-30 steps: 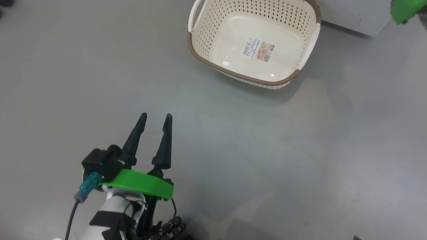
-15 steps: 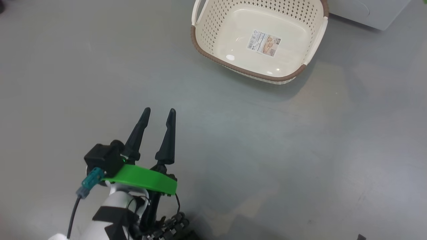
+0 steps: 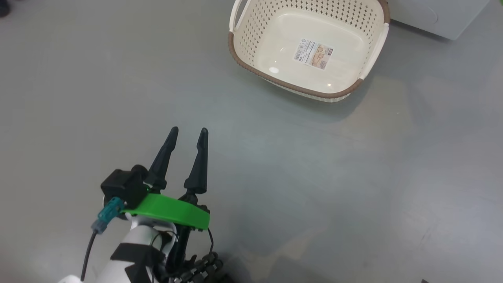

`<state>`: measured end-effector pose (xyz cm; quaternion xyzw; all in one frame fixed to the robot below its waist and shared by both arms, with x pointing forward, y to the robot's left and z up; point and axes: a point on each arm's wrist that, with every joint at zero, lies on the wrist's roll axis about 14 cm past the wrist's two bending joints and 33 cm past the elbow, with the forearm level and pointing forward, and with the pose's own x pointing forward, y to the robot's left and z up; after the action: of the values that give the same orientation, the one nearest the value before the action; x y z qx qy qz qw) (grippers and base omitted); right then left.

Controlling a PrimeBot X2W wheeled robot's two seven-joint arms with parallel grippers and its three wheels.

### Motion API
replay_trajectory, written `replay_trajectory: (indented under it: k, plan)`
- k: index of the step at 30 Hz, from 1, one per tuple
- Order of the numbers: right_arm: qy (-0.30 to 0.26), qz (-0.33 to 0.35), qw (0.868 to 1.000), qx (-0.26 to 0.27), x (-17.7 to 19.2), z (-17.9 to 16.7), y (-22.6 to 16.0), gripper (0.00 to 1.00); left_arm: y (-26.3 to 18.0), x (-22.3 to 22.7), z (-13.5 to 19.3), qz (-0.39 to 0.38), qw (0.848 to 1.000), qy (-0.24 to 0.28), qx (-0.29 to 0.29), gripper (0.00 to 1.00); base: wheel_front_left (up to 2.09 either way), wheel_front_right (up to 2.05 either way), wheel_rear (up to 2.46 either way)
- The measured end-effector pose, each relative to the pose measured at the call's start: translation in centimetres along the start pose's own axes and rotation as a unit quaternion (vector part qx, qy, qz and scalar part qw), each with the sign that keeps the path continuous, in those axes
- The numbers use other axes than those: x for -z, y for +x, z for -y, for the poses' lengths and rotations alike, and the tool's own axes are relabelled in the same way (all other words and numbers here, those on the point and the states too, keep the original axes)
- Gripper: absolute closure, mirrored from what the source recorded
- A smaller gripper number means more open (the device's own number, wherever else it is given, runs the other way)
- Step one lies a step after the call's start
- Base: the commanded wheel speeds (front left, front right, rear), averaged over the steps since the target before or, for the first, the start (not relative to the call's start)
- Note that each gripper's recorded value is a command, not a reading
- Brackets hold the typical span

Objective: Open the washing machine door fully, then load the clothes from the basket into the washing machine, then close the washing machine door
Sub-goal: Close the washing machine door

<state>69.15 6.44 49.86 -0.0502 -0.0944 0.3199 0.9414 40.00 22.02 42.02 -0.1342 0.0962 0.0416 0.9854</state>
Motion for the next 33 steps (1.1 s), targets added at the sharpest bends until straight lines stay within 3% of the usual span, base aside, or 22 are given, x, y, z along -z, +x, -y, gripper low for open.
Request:
replay_trajectory:
  k: [13, 21, 33]
  plan:
    - [-0.002, 0.028, 0.999, 0.015, -4.5, 0.4, -2.5, 1.00, -0.4, -2.1, 1.6, 0.032, 0.999, -0.008, 0.026, 0.00, 0.00, 0.00, 0.00]
    - [0.000, 0.008, 1.000, -0.005, -5.3, -2.2, -7.6, 1.00, -2.0, -3.0, 2.6, 0.044, 0.998, 0.002, 0.052, 0.00, 0.00, 0.00, 0.00]
    - [0.003, 0.005, 0.997, 0.073, -7.7, 0.5, -17.3, 1.00, -2.5, -3.3, 6.5, 0.053, 0.991, 0.008, 0.125, 0.00, 0.00, 0.00, 0.00]
